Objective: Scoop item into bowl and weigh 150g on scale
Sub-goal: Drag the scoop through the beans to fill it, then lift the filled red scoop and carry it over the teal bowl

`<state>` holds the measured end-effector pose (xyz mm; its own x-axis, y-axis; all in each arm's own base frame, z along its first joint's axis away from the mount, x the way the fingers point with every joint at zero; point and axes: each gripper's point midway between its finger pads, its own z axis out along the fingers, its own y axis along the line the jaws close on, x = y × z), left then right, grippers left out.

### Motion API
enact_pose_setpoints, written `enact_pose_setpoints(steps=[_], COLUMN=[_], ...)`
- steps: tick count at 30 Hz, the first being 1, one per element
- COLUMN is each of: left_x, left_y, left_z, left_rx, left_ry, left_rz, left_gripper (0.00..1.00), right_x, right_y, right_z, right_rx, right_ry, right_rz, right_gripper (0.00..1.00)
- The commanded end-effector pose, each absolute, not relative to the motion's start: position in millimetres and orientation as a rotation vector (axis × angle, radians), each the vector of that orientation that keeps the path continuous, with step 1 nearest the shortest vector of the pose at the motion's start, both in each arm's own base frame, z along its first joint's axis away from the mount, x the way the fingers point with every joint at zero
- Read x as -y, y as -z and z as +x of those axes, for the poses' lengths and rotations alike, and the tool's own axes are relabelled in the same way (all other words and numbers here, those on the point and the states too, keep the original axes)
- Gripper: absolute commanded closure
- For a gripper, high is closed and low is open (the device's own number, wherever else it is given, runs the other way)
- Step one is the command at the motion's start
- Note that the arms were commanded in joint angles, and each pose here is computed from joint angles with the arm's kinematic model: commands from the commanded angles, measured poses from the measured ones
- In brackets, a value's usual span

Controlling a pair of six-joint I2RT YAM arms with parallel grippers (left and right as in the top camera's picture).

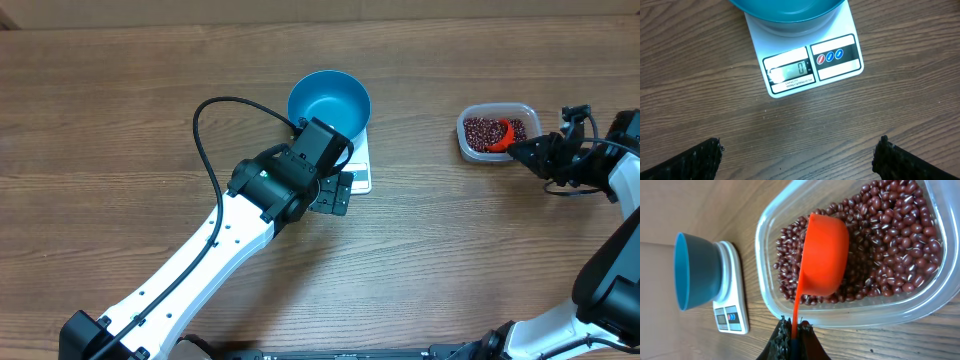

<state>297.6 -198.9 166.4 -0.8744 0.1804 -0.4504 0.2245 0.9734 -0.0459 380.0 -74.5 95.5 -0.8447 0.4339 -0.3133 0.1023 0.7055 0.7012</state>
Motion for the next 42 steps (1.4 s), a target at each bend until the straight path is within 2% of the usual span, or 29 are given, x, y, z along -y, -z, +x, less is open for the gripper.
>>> enact_pose_setpoints(steps=[1,28,42], left_x=[195,195,195], left_y=[-167,-167,-167], left_z=[298,298,298], left_rx=[-2.655,-2.655,-2.655], left_ry=[0.118,0.118,0.118], left_rz=[0.286,0.286,0.286], left_gripper=[0.00,0.00,0.00], right_x=[68,84,42], right_y=[-103,-136,-169], right_z=[382,376,380], right_rx=[-2.397,-2.187,-2.130], right_ry=[-1.060,-1.271,-1.377], right_rz=[0.390,0.447,0.276], right_gripper=[0.97,0.96,0.96])
